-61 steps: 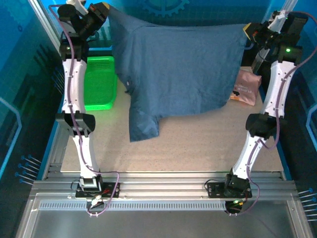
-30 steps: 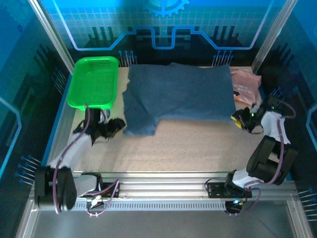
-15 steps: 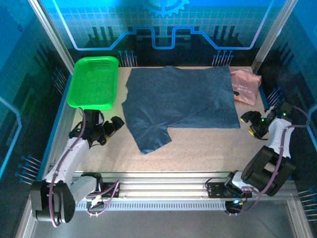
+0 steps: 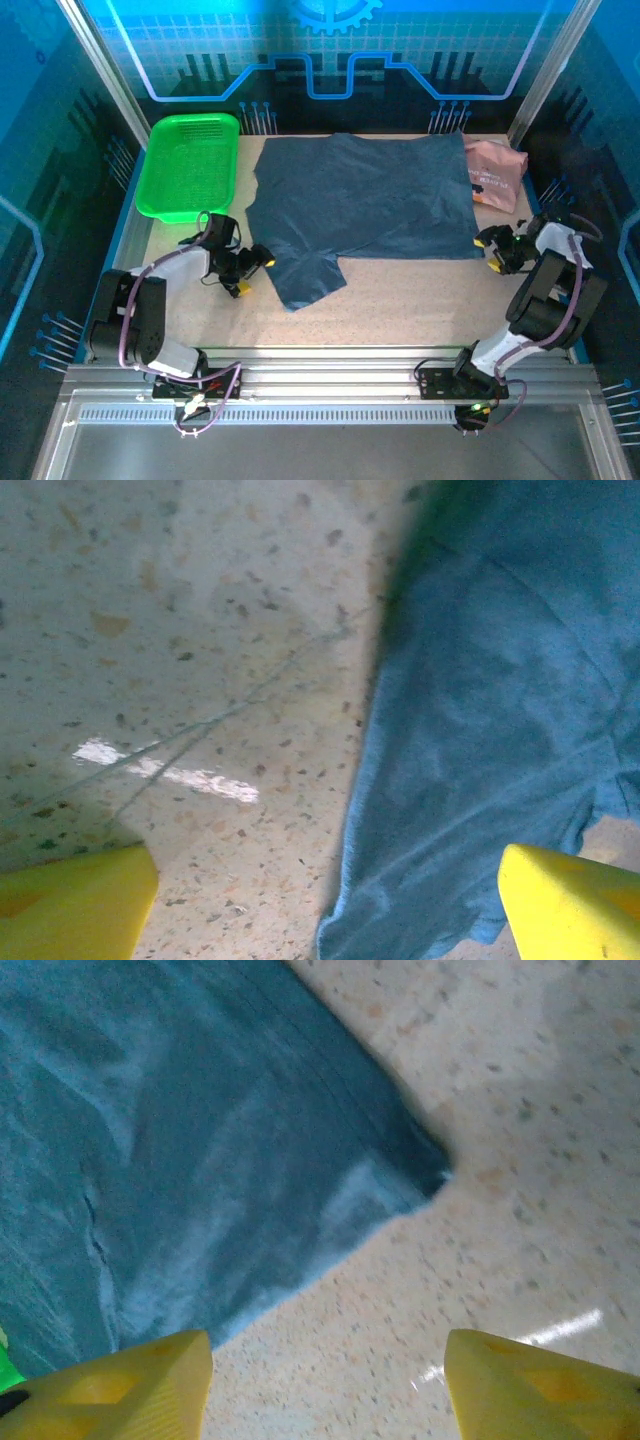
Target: Fold and stack the t-shirts
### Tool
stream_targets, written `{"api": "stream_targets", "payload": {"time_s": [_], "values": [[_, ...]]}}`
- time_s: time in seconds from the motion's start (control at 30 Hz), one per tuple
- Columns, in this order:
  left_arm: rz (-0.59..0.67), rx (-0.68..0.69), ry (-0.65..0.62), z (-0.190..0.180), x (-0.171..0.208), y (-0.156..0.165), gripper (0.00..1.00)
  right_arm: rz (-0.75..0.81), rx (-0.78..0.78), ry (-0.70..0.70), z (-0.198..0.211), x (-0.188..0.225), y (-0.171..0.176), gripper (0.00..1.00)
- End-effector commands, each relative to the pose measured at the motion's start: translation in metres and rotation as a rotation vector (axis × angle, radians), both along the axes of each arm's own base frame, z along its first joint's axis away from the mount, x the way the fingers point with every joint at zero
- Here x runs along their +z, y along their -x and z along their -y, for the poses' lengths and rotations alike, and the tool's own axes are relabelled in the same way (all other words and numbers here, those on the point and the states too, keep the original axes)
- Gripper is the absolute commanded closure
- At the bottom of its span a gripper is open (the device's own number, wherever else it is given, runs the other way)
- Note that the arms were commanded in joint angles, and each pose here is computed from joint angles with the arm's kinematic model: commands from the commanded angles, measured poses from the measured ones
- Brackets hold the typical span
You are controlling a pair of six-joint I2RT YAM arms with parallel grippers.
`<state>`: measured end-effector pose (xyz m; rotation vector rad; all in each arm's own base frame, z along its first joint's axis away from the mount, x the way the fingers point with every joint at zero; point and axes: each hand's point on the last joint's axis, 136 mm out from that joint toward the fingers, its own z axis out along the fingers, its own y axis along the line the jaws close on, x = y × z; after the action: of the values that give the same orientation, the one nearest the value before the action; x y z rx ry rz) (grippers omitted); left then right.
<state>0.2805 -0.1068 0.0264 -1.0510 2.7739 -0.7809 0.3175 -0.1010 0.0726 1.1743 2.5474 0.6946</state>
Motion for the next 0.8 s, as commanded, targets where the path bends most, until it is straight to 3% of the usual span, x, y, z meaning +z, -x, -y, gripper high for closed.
{"api": "stream_targets", "payload": {"time_s": [0.0,0.13,0.37,0.6,0.77], "values": [[0.044,-0.056,0.126,0.035,-0.005,-0.019,0.16,0.051,0.036,0.004,-0.004,0.007,-0.031,0.38],[0.029,-0.057,0.158,0.048,-0.014,-0.022,0.22,-0.026,0.088,0.052,-0.015,-0.009,-0.037,0.39],[0.003,-0.076,0.205,0.077,-0.028,-0.033,0.36,-0.153,0.039,0.144,-0.001,-0.025,-0.024,0.42],[-0.089,-0.102,0.194,0.084,-0.038,-0.010,0.38,-0.149,0.066,0.191,0.001,-0.010,-0.016,0.42],[-0.103,-0.125,0.221,0.089,-0.020,0.010,0.37,-0.146,0.086,0.188,-0.002,-0.006,-0.012,0.42]]}}
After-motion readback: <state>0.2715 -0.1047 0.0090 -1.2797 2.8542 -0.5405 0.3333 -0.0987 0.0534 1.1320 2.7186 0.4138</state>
